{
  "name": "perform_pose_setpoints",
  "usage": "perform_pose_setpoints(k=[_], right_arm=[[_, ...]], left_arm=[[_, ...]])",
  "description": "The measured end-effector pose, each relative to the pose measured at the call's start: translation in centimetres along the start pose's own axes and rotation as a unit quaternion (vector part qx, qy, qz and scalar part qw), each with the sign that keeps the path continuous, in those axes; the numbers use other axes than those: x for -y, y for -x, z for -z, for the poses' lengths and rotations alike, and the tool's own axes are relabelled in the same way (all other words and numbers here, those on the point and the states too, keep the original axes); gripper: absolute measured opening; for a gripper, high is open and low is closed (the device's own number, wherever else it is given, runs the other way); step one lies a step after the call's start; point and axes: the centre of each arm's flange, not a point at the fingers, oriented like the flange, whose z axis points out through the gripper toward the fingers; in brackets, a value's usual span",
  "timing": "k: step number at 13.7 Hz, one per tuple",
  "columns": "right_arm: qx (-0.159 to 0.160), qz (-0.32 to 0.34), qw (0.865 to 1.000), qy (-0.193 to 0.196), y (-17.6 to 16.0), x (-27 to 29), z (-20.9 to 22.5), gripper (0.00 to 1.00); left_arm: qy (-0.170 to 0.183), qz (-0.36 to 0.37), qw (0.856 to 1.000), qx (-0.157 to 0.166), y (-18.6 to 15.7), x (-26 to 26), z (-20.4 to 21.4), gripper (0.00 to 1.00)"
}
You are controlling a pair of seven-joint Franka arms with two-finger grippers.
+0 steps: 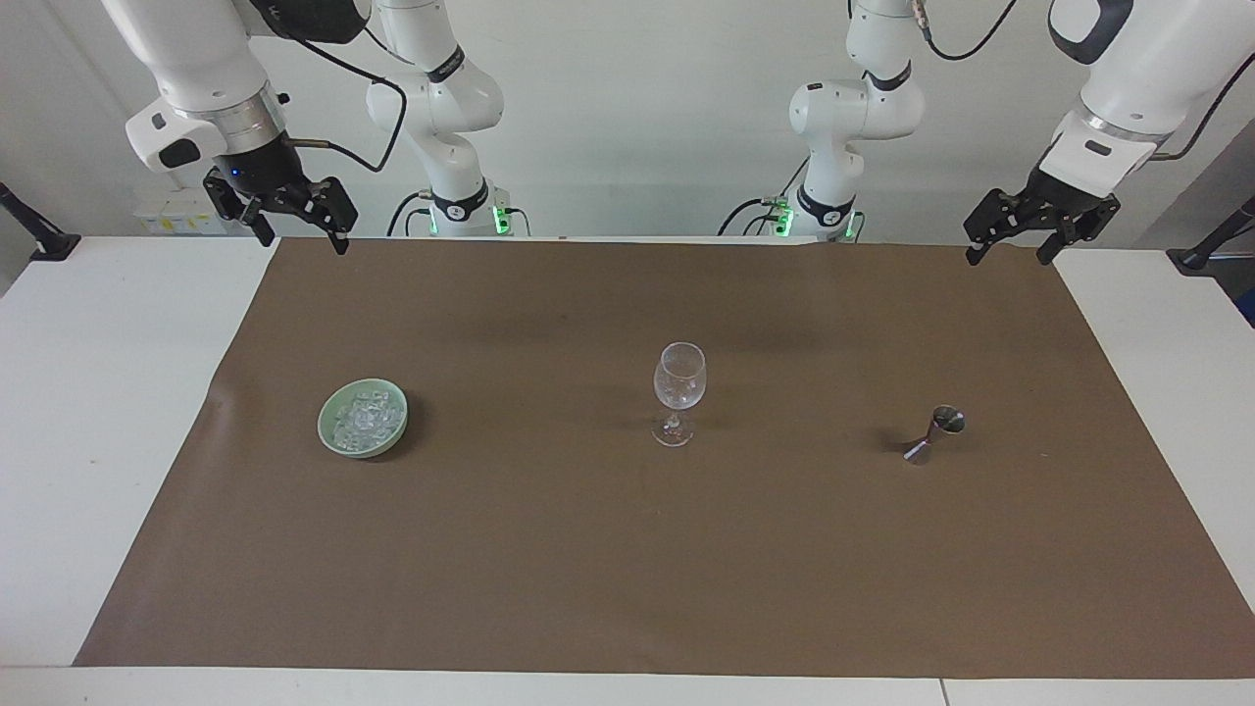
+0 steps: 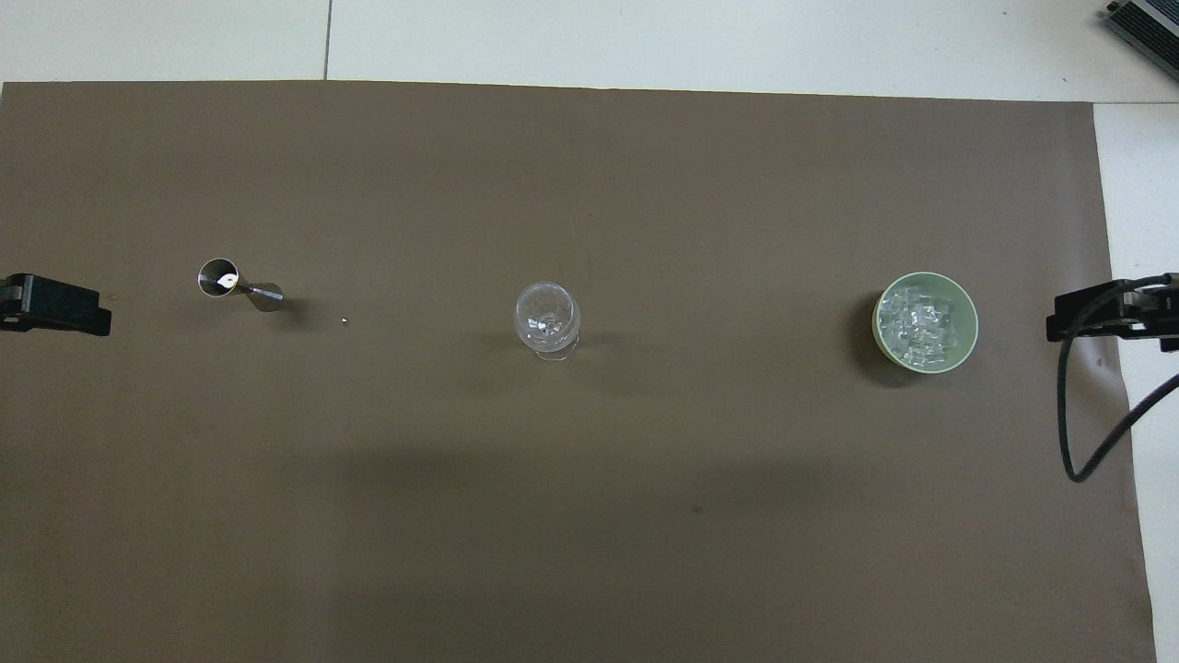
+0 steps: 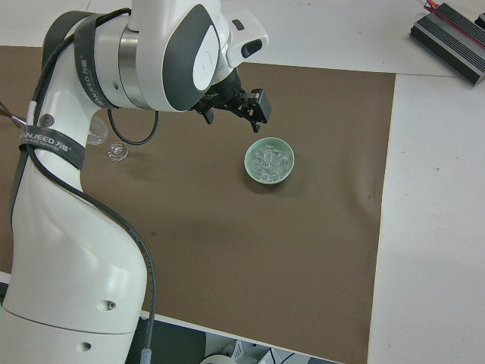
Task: Pour wine and add ice with both arms
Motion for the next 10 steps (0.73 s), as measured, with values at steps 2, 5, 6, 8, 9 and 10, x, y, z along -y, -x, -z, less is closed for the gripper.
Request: perform_pose_setpoints(k=[2,5,6,8,9,10], right_arm=[[0.000,0.001,1.000,-0.010,0.0,0.2,0.0,1.00],[-0.013,0.002,0.999,-0.034,0.1,0.2,0.8,1.00],[-0.017,0.011,0.999,-0.035,0.1,0.0,1.1,1.00],[-0.019,0.020,0.999,-0.035,0.1,-0.3,1.3,1.00],[-0.019,0.021,0.999,-0.035,0.1,-0.2,1.3,1.00],[-0.019,0.022,0.999,-0.035,0.1,-0.2,1.3,1.00]], left_arm=[[0.000,0.000,1.000,-0.002,0.0,0.0,0.1,1.00],[0.000,-0.001,1.000,-0.004,0.0,-0.1,0.2,1.00],[0.000,-0.002,1.000,-0.003,0.0,-0.3,0.2,1.00],[0.000,-0.004,1.000,-0.003,0.0,-0.4,0.1,1.00],[0.000,-0.003,1.000,-0.002,0.0,-0.3,0.1,1.00],[0.000,-0.003,1.000,-0.002,0.0,-0.3,0.1,1.00]])
